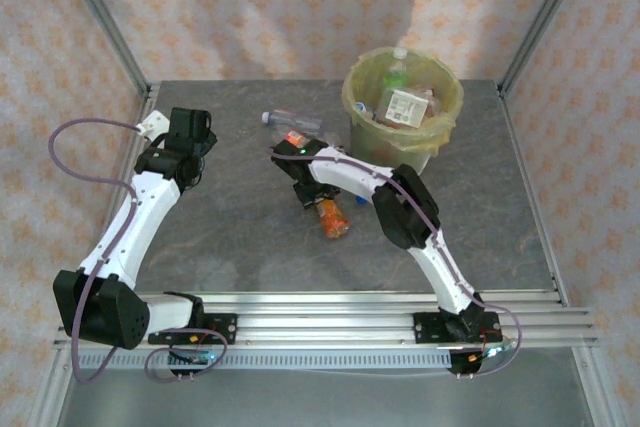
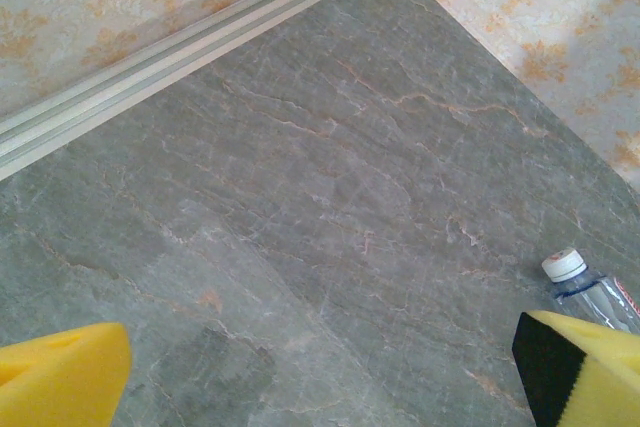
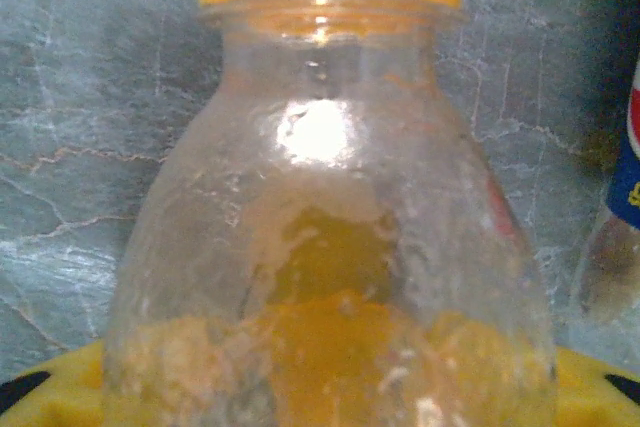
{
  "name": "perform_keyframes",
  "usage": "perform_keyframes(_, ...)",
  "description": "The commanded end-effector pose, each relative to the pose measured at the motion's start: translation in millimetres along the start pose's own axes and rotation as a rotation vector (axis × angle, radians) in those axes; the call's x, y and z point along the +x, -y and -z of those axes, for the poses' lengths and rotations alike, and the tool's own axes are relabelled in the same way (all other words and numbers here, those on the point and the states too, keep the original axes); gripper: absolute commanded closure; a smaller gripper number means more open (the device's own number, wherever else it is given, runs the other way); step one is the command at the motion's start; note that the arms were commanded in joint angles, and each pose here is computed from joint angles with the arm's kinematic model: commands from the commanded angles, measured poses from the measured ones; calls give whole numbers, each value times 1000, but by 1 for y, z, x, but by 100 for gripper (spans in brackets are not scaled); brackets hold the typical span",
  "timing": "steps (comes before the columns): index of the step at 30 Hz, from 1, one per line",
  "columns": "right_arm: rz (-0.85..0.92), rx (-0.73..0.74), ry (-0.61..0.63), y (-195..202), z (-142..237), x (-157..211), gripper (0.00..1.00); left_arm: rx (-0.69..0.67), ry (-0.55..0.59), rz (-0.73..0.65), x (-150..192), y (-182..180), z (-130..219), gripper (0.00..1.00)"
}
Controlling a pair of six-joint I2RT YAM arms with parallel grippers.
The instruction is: Put the plastic bottles in the bin
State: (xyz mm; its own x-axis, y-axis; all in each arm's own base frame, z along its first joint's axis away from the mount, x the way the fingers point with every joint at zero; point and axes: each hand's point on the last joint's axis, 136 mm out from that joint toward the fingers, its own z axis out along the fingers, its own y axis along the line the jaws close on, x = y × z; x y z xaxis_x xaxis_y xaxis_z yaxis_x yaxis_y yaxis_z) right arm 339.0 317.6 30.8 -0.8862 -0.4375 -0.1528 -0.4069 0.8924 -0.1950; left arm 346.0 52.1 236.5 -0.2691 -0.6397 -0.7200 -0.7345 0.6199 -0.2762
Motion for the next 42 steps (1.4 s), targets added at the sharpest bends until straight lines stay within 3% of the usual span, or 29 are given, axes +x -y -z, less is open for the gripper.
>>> perform_keyframes(1,43,-27,12,-11,26,6,56,-22,13,13,-3,-4,-3,0)
perform_keyframes(8,38,-115,267,-1,144,-10,66,-17,29,19,-8,-4,1,0)
perform_keyframes(15,-39,-57,681,67,290,-39,72,-3,24,30,-8,-2,1,0)
perform_keyframes(20,-151,40,905,127,356,-54,74,5,5,25,-2,-1,-1,0)
perform_keyframes(27,-362,138,1092,213,400,-71,76,91,-52,39,18,7,-7,0)
perform_keyframes(33,-513,243,1145,270,398,-81,77,211,-62,44,36,12,-4,0)
perform_keyframes(42,-599,388,1154,315,379,-83,77,284,-39,39,58,-5,-2,0)
